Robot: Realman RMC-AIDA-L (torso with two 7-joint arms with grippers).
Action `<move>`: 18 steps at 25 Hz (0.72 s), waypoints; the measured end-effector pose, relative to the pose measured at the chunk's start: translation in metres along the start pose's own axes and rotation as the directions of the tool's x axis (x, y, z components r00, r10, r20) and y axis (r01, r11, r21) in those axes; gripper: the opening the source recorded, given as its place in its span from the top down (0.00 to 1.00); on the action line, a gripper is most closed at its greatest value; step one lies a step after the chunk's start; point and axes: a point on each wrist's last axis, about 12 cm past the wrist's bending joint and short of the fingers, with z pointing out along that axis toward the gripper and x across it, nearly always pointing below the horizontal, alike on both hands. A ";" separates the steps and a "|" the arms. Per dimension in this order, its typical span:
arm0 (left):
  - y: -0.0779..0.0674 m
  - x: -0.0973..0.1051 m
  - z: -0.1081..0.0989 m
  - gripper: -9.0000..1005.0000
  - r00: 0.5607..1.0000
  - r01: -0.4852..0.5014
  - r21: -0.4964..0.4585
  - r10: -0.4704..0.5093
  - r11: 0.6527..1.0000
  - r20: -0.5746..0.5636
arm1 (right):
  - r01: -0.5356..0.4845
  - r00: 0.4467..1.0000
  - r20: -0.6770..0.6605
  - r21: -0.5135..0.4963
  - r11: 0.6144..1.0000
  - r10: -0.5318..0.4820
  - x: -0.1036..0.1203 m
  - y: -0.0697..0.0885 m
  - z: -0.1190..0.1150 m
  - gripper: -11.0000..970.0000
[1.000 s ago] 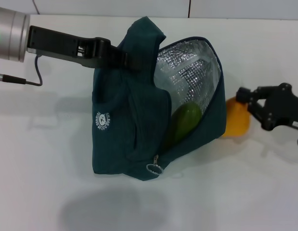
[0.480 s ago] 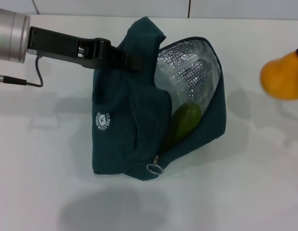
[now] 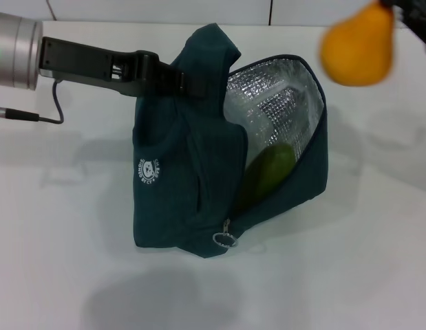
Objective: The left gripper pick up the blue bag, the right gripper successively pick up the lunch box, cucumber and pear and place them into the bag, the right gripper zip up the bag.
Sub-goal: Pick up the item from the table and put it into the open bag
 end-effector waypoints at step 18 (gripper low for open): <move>0.007 0.005 0.001 0.95 0.999 0.016 0.031 -0.017 0.999 0.028 | -0.105 0.970 -0.237 -0.243 0.964 0.045 0.037 0.026 0.085 0.96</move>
